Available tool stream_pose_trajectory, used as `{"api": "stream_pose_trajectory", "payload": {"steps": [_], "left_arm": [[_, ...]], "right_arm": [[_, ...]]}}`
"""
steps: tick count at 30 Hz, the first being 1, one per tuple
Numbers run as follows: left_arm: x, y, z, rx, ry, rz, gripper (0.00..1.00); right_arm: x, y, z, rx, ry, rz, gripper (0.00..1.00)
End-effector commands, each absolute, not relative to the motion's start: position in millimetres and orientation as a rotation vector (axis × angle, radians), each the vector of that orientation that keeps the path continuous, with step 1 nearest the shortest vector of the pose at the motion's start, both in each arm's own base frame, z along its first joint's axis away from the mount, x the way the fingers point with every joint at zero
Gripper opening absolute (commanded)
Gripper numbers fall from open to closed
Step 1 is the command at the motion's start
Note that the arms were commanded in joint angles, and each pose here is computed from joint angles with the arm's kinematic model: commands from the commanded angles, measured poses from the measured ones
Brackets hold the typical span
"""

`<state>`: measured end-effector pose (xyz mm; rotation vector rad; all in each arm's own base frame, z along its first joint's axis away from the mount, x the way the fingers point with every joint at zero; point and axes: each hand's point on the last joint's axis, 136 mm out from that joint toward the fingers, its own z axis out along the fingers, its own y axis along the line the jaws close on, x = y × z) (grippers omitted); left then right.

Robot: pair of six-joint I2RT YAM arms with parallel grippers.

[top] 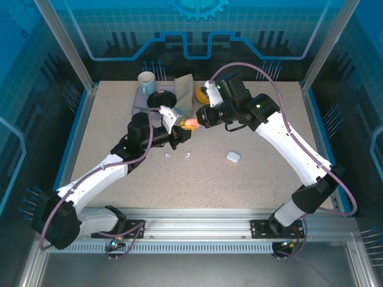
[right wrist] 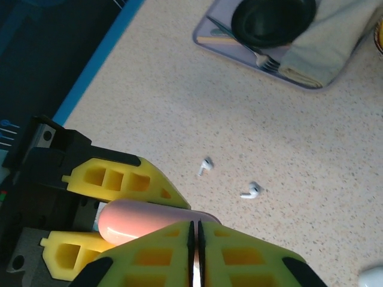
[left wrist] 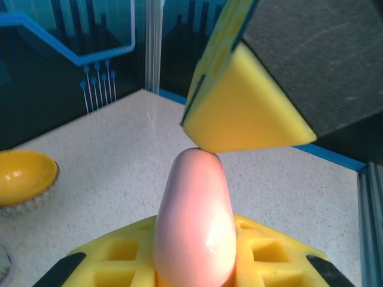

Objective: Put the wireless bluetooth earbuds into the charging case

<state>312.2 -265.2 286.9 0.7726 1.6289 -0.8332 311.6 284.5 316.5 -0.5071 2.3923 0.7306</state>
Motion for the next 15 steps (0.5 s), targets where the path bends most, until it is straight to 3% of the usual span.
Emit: {"api": "stream_pose_trajectory", "payload": {"steps": [1, 8, 15], "left_arm": [[326, -270, 302, 0.728, 1.612, -0.866, 0.0], [367, -294, 238, 0.529, 1.959, -1.045, 0.0], [398, -323, 156, 0.318, 2.342, -1.193, 0.0]], "right_arm": [[313, 259, 318, -0.386, 2.385, 0.721, 0.14], [320, 178, 291, -0.015, 2.39, 0.672, 0.18], [308, 136, 250, 0.189, 2.415, 0.616, 0.21]]}}
